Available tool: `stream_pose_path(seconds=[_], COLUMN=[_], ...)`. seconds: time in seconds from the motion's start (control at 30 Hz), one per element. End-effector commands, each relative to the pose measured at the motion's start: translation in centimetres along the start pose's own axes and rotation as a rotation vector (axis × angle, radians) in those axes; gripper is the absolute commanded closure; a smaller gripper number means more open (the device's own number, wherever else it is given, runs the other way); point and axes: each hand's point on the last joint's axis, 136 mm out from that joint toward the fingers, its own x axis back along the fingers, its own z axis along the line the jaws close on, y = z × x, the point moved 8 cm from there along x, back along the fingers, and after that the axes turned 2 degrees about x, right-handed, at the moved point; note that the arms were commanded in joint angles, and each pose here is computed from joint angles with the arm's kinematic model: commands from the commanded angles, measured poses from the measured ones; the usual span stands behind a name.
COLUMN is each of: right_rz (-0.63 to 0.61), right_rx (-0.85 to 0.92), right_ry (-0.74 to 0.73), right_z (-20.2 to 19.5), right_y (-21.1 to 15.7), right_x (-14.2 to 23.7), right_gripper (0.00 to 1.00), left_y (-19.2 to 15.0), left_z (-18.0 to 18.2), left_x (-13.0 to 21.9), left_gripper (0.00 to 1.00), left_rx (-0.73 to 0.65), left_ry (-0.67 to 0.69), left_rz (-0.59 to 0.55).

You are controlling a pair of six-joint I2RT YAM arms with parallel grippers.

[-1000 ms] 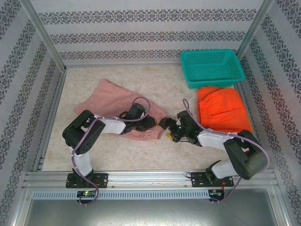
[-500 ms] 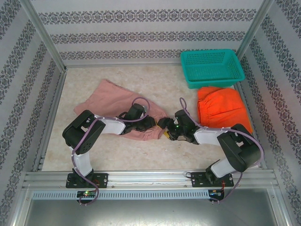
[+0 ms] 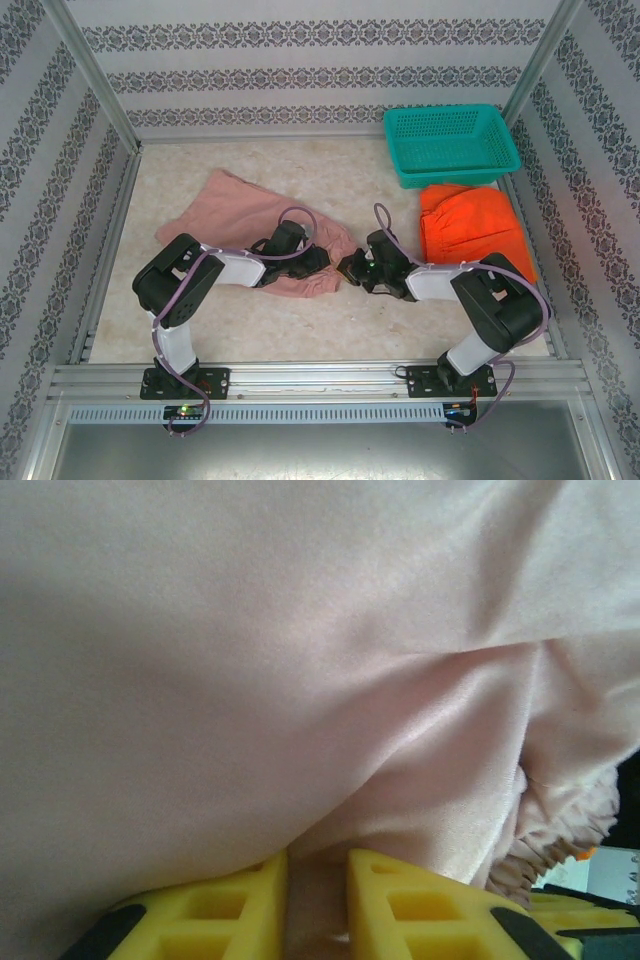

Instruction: Fold and stack the shorts

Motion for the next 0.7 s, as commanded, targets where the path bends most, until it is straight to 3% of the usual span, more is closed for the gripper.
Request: stream_pose_path(seconds=[0.0, 0.13, 0.3, 0.47, 0.67], right_rz=[-0.032, -0.013, -0.001, -0.010, -0.014], right_rx=[0.063, 0.115, 0.293, 0.398, 0.490], right_ry=[-0.059, -0.162, -0.406, -0.553, -0.725], right_z=[-0.3, -0.9, 0.9, 4.0, 7.2], right_y=[1.1, 2.1, 3.1, 4.2, 6.5], right_x=[1.2, 5.1, 12.4, 18.8, 23.1], right_gripper=[1.00, 1.00, 1.00, 1.00, 1.00], left_y=[0.5, 3.4, 5.8, 5.7, 4.8], left_z=[0.9, -1.4, -2.4, -1.5, -0.1], left_x=[1.8, 7.2, 15.1, 18.6, 18.8], left_gripper=[0.71, 0.47, 0.17, 0.07, 0.03], left_rx=[0.006, -0.042, -0.111, -0.111, -0.084], left_ry=[0.078, 0.059, 0.099, 0.119, 0.116], left_rz=[-0.033, -0.167, -0.350, -0.418, -0.412])
